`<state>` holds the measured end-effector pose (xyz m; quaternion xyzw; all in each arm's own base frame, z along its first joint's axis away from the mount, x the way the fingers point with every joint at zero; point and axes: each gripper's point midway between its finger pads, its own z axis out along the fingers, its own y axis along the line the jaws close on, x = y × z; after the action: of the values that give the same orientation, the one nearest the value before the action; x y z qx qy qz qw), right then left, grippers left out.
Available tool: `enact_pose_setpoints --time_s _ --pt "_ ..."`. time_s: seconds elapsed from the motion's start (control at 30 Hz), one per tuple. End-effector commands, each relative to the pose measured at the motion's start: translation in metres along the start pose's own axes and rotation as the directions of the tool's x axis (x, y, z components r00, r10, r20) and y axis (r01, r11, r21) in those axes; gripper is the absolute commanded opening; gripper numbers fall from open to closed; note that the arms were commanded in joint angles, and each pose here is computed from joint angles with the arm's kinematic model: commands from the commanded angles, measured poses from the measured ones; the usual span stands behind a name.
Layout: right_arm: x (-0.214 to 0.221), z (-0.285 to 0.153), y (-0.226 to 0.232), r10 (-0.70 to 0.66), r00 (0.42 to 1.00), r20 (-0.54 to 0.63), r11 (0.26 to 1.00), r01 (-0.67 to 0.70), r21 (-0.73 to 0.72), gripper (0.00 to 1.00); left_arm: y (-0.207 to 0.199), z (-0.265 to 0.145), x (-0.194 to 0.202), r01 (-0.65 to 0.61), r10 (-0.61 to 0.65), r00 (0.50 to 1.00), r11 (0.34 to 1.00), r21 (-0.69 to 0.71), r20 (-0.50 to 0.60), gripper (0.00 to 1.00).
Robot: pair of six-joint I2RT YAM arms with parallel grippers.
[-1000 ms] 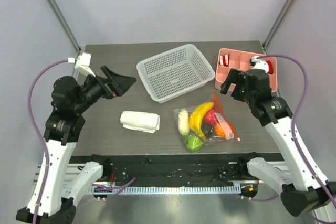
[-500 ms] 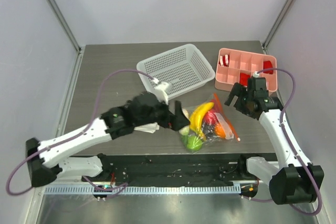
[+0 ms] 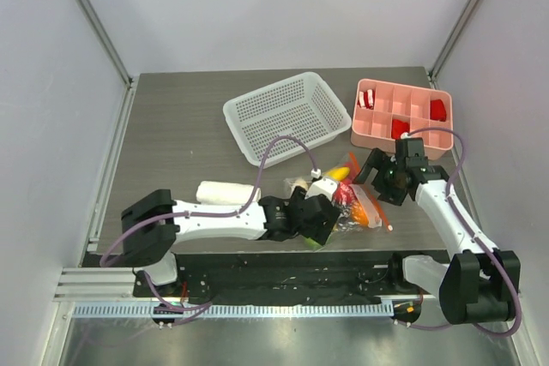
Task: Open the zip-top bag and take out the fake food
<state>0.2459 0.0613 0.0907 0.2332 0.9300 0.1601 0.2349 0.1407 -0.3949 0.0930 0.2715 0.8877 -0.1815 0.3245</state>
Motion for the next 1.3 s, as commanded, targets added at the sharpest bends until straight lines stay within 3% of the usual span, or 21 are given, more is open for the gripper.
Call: enact_pose_setpoints --time_s 0.0,0.23,0.43,0.6,0.73,0.8,0.87,1.0,1.1,1.2,1.27 --pt "0.001 0.005 0.012 0.039 0.999 0.004 0.996 -0.039 -0.075 0.98 0.011 0.006 -0.026 0.014 -0.006 0.995 0.996 -0.084 0.095 0.82" --pt "0.047 0.017 0.012 0.077 0.987 -0.139 0.985 -0.097 -0.143 0.95 0.050 0.028 -0.011 0.055 -0.050 0.998 0.986 -0.159 0.034 0.83" --pt "0.083 -0.009 0.052 0.075 0.968 -0.238 0.930 -0.154 -0.334 0.94 0.057 0.024 -0.024 0.001 0.005 1.000 0.981 -0.195 0.030 0.83" --pt "0.057 -0.038 0.066 0.051 0.992 -0.113 0.925 -0.090 -0.370 0.94 0.028 -0.008 -0.044 -0.070 0.085 0.990 0.988 -0.134 0.109 0.86" --pt "0.014 -0.046 0.031 0.036 0.995 0.091 0.993 -0.026 -0.114 0.94 -0.001 -0.040 -0.063 -0.155 0.181 0.953 0.981 -0.120 0.244 0.89" --pt "-0.013 -0.061 0.027 0.019 0.985 0.172 0.998 -0.008 -0.060 0.94 -0.011 -0.052 -0.065 -0.199 0.224 0.929 0.973 -0.113 0.294 0.89" --pt "-0.027 -0.062 0.014 0.032 0.980 0.197 0.999 -0.035 0.011 0.95 -0.025 -0.055 -0.065 -0.222 0.234 0.910 0.972 -0.076 0.342 0.88" --pt "-0.028 -0.056 0.010 0.057 0.985 0.165 0.998 -0.059 0.008 0.95 -0.042 -0.052 -0.062 -0.284 0.275 0.887 0.958 -0.031 0.370 0.88" --pt "-0.022 -0.036 -0.001 0.090 0.986 0.139 0.995 -0.094 0.023 0.98 -0.045 -0.059 -0.073 -0.233 0.216 0.895 0.972 -0.004 0.391 0.91" --pt "-0.020 -0.013 0.004 0.151 0.984 0.095 0.986 -0.143 -0.090 0.98 -0.059 -0.072 -0.083 -0.184 0.127 0.916 0.976 0.117 0.380 0.92" --pt "-0.034 -0.003 0.007 0.195 0.972 0.133 0.973 -0.174 -0.152 0.98 -0.065 -0.081 -0.087 -0.161 0.086 0.927 0.971 0.178 0.365 0.92"
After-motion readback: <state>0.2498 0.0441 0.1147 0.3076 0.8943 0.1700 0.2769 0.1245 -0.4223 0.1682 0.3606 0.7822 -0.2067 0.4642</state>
